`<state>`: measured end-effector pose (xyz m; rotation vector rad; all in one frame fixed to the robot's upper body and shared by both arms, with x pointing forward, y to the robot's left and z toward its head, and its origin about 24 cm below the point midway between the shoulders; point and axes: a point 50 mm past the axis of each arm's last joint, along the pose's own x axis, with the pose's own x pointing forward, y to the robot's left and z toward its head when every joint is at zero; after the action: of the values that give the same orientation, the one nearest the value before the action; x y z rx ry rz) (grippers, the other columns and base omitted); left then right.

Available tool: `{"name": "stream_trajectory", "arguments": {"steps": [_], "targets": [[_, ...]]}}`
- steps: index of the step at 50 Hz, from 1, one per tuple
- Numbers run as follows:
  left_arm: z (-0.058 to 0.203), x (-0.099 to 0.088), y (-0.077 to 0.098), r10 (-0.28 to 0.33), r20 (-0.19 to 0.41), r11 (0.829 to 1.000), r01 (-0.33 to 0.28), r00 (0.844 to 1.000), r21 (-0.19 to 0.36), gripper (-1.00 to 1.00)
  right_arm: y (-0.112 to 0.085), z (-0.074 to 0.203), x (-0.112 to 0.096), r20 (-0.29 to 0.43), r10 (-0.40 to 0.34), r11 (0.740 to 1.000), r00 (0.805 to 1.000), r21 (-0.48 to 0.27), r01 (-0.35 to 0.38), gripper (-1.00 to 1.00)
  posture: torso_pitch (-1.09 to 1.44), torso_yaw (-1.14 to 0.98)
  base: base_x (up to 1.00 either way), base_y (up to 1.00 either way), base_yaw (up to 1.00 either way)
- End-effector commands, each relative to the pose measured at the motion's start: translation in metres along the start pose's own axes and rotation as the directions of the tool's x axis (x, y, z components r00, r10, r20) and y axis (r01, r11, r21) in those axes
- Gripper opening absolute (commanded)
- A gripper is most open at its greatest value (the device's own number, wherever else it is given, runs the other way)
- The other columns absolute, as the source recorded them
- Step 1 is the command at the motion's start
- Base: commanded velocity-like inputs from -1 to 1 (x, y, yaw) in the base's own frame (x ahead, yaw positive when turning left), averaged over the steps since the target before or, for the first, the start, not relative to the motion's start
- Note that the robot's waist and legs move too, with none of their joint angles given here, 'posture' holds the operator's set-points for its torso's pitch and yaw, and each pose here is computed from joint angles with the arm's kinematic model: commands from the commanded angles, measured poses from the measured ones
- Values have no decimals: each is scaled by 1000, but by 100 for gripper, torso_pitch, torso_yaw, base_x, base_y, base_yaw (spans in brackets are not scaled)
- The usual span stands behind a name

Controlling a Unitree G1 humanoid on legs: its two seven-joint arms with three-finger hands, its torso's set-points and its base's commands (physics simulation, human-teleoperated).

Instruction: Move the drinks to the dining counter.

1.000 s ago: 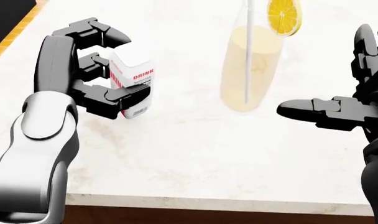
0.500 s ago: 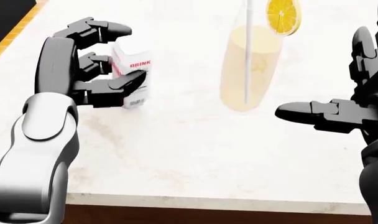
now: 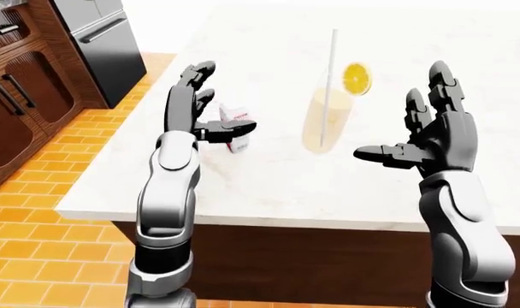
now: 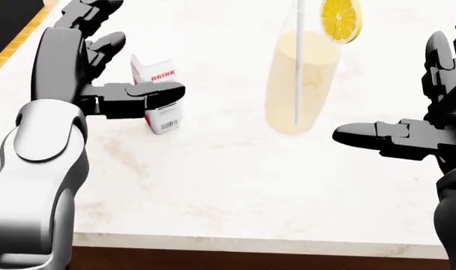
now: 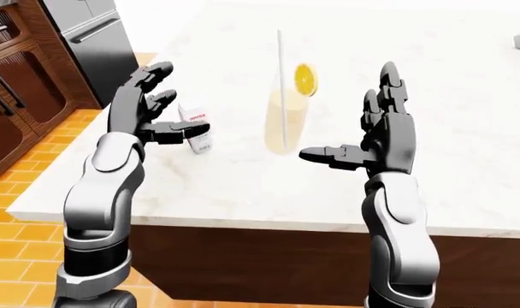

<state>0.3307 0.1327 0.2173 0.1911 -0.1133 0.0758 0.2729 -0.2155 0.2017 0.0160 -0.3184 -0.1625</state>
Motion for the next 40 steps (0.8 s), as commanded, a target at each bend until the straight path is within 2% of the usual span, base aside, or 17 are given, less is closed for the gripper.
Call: {"name": "stream_trajectory", "arguments": {"steps": [1,8,10,18,25,40], "targets": [[19,-3,2,9,90,1000,-9,996,-6,71,1,17,1,90,5,1000,996,-4,-5,100,0,0,0,0,0],[23,-13,13,26,96,999,-24,995,-22,86,-2,23,0,99,1,1000,995,-5,-1,100,0,0,0,0,0],[25,-18,19,38,104,999,-36,994,-24,100,-3,26,-1,101,0,1000,995,-4,1,100,0,0,0,0,0],[36,-40,37,75,134,996,-69,988,-50,100,-10,37,-3,116,-18,1000,993,-2,18,100,0,0,0,0,0],[46,-48,45,97,154,994,-87,983,-69,100,-10,40,-5,112,-22,1000,994,-11,23,100,0,0,-11,0,0],[50,-53,44,93,167,994,-82,982,-74,100,-6,41,-6,114,-15,1000,993,-25,18,100,0,0,-97,0,0]]}}
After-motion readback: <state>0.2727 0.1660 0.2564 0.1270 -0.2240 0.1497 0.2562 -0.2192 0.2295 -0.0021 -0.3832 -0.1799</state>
